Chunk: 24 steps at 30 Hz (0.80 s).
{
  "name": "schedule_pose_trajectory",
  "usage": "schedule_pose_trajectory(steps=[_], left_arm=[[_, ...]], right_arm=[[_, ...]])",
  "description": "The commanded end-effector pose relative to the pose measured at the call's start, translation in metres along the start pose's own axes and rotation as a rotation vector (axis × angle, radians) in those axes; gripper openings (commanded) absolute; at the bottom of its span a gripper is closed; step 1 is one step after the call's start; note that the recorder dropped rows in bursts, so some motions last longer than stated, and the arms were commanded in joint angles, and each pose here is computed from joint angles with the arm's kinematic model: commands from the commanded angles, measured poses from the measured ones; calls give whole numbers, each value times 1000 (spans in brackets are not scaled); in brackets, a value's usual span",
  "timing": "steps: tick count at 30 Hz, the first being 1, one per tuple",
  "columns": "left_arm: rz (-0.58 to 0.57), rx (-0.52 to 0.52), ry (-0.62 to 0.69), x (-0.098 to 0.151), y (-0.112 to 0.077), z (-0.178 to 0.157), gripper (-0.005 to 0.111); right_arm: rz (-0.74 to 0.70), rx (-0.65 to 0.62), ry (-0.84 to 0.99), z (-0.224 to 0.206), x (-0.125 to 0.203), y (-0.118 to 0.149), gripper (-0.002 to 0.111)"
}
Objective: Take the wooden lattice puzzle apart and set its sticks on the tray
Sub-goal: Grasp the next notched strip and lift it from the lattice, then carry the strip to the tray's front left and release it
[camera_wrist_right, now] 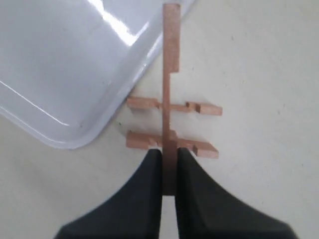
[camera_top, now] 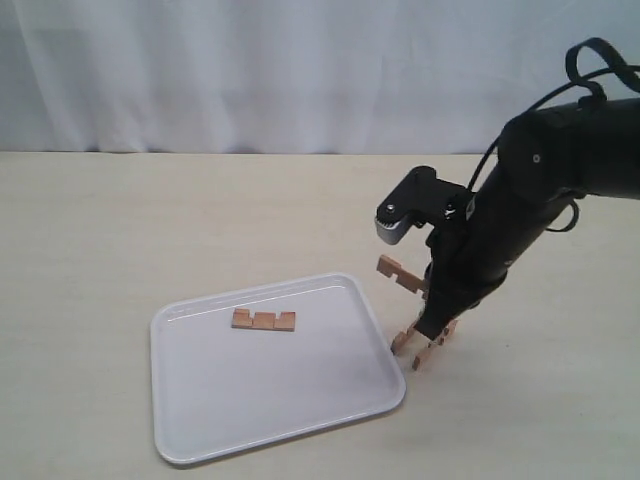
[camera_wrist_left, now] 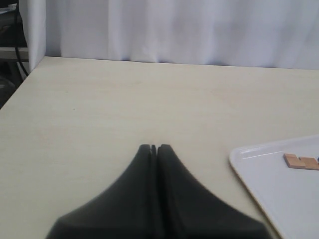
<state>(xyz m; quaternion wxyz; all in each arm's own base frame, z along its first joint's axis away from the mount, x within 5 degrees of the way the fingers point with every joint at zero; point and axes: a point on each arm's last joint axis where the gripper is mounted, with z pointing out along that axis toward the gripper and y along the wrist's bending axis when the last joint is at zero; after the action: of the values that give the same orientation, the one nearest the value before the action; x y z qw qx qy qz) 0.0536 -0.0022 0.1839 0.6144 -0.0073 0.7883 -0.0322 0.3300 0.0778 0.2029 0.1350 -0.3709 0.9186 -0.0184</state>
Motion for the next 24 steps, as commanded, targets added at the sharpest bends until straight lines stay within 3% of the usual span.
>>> schedule_pose_trajectory(steps=[1,8,13,24], left_arm=[[1,3,-9,0,0,0,0],[1,3,-9,0,0,0,0],[1,3,-9,0,0,0,0],[1,3,-9,0,0,0,0]], right_arm=[[-134,3,-77,-10,-30,29,5],[-327,-59,-83,16,-77,87,5],[-397,-93,-52,46,-98,114,5],[-382,-126,-33,78,-120,127,5]])
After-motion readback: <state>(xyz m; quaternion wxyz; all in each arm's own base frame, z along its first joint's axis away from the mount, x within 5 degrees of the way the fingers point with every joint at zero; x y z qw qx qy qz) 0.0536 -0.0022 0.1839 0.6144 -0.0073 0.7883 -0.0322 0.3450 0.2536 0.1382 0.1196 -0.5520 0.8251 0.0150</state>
